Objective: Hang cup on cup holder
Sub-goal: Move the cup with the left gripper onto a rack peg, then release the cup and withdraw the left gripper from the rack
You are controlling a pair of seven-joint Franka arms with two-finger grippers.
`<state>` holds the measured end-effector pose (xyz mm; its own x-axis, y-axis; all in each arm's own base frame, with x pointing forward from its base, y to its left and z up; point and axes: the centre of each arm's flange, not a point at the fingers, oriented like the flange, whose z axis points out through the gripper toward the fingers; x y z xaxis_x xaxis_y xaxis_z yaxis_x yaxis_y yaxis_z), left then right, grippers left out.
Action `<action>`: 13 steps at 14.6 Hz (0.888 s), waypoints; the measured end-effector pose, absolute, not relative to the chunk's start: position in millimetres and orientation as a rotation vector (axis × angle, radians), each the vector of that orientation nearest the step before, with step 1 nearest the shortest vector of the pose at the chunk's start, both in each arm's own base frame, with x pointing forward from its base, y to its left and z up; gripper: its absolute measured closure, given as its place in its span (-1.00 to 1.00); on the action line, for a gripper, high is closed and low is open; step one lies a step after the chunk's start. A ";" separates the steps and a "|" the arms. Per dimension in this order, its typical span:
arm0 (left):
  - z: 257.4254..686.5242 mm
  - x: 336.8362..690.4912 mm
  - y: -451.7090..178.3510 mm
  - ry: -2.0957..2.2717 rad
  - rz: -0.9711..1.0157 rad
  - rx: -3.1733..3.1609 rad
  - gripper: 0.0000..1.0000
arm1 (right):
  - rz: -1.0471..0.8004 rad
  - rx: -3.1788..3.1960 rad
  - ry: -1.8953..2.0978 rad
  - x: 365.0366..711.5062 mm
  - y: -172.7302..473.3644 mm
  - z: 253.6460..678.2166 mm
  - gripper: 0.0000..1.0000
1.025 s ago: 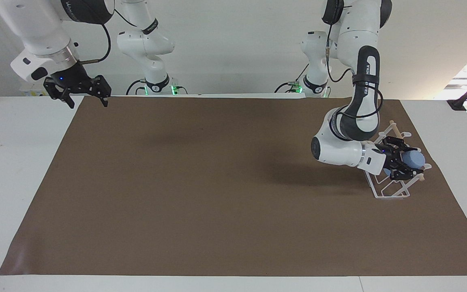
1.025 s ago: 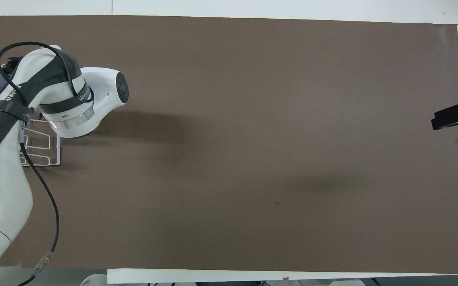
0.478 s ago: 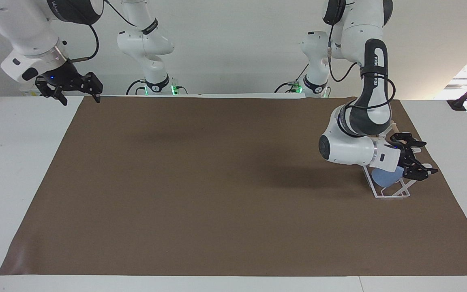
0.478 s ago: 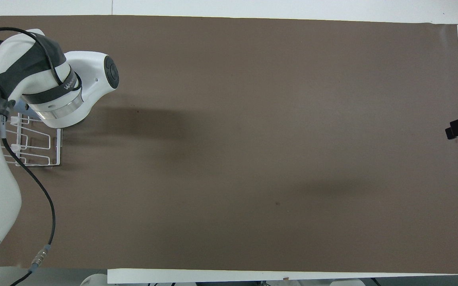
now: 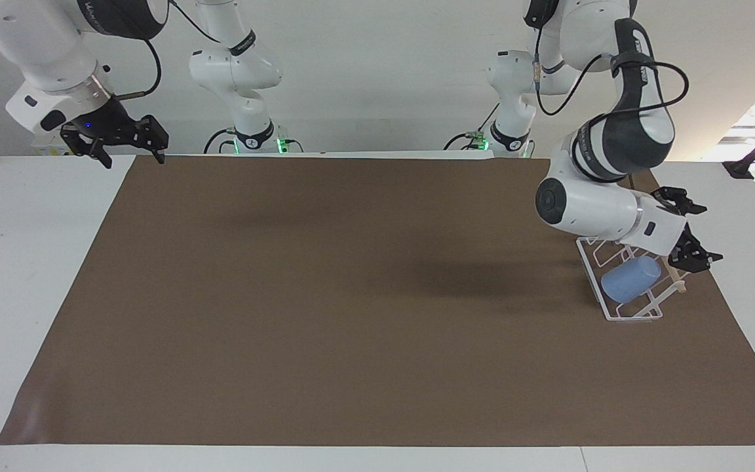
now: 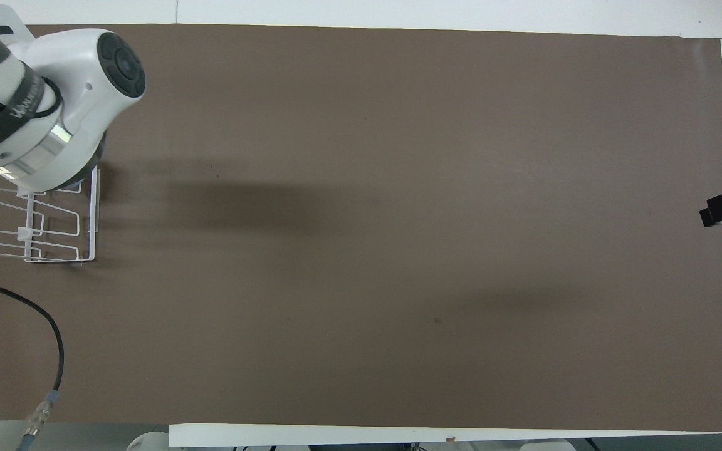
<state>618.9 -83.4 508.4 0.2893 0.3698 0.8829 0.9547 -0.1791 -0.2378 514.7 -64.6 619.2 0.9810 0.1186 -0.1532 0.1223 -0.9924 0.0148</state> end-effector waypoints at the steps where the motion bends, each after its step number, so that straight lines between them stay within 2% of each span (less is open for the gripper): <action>1: 518.3 614.6 -79.8 -1.230 -0.828 -1.762 -1.00 | -0.238 3.103 0.190 514.8 -64.2 619.2 -1.00; 7: 532.9 601.6 -65.2 -1.222 -0.507 -2.101 -1.00 | -0.239 3.103 0.190 514.7 -64.2 619.1 -1.00; 13: 560.3 582.3 -36.2 -0.988 -0.143 -2.547 -1.00 | -0.239 3.103 0.190 514.7 -64.1 619.1 -1.00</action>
<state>582.3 -36.2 560.3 0.7447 0.6244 0.2359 0.6656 -0.6687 -0.3314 514.7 -64.1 619.1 0.9809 0.1193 -0.1538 0.1230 -0.9923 0.0146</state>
